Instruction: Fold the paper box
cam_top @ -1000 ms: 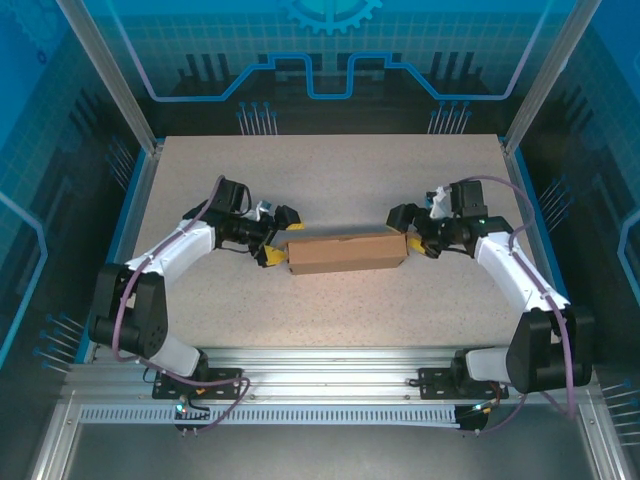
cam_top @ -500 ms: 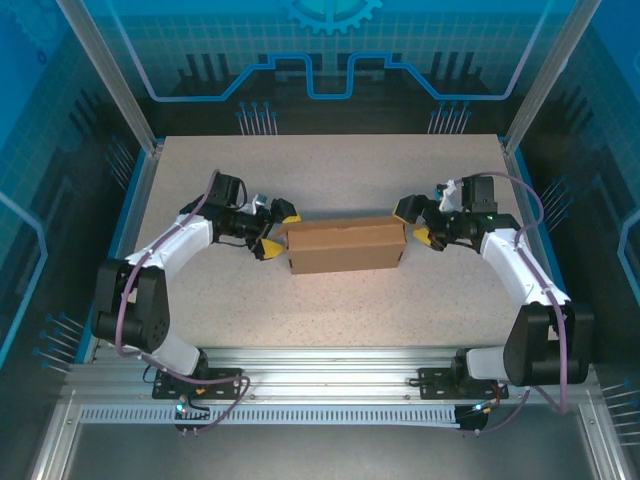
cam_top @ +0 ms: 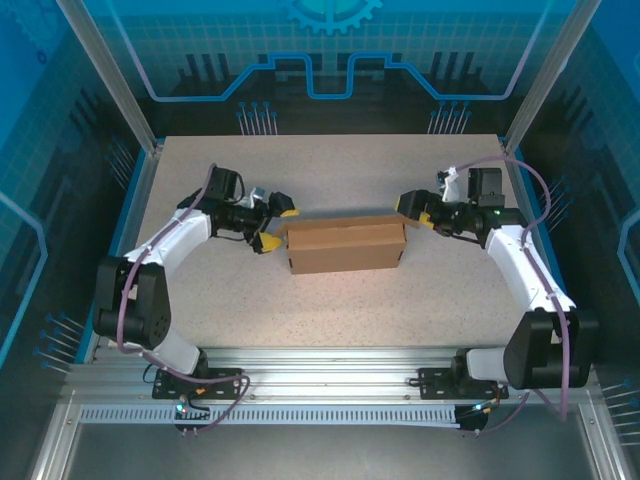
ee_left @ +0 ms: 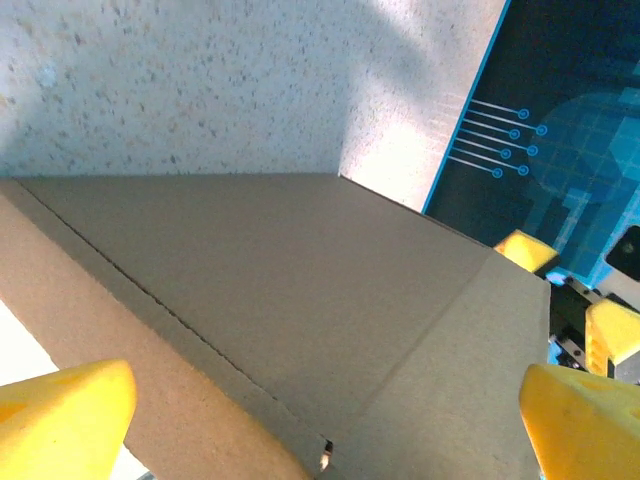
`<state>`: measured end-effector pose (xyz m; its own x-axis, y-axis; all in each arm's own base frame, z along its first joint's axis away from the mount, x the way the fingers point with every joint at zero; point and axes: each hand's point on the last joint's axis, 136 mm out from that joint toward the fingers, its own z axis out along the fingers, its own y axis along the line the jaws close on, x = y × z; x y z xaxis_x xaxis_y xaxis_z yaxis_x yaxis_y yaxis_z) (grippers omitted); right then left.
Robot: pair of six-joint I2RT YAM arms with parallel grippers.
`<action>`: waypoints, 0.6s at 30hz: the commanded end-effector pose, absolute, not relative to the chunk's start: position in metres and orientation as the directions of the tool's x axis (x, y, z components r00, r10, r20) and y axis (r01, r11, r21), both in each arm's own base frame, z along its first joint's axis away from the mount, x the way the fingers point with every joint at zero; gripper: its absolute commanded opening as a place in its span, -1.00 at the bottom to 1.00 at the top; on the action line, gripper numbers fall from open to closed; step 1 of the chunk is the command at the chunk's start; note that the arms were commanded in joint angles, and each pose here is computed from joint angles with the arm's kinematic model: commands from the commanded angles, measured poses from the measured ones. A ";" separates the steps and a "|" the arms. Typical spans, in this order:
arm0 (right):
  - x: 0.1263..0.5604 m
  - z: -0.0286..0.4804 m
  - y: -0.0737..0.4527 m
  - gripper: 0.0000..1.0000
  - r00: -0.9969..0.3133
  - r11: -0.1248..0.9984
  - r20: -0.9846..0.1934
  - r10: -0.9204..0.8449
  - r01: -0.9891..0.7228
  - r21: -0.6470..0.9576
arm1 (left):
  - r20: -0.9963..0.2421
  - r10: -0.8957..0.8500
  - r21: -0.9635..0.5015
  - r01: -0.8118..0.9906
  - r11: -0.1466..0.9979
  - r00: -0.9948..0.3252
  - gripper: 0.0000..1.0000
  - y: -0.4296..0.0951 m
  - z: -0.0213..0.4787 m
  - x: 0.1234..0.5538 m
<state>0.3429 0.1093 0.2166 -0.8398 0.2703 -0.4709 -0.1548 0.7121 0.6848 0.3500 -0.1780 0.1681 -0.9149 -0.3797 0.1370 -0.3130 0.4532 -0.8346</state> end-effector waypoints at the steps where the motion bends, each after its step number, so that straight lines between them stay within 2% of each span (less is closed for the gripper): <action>1: 0.335 0.233 0.097 0.99 -0.793 0.788 -0.586 0.167 -0.250 0.563 | -0.007 -0.367 -0.814 -0.208 0.543 -0.930 0.99 -0.163 0.192 0.357; 3: 0.332 0.238 0.095 0.82 -0.777 0.799 -0.614 0.140 -0.277 0.533 | -0.093 -0.335 -0.774 -0.143 0.617 -0.938 0.99 -0.153 0.205 0.352; 5: 0.330 0.246 0.096 0.56 -0.755 0.799 -0.644 0.124 -0.310 0.516 | -0.188 -0.280 -0.733 -0.055 0.678 -0.942 0.99 -0.146 0.219 0.345; 7: 0.328 0.251 0.097 0.38 -0.737 0.804 -0.668 0.104 -0.332 0.492 | -0.254 -0.234 -0.714 0.019 0.700 -0.939 0.99 -0.144 0.229 0.335; 13: 0.326 0.254 0.101 0.30 -0.731 0.825 -0.681 0.040 -0.360 0.435 | -0.274 -0.162 -0.677 0.071 0.732 -0.948 0.92 -0.142 0.225 0.313; 18: 0.326 0.248 0.106 0.23 -0.723 0.856 -0.690 -0.042 -0.382 0.348 | -0.364 -0.074 -0.617 0.181 0.765 -0.928 0.90 -0.143 0.228 0.304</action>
<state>0.3272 0.1059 0.2463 -0.7359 0.0288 -0.6764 -0.3580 0.8315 0.4249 0.3186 -0.1442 0.2292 -0.9383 -0.1678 -0.3023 0.0878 0.7300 -0.6777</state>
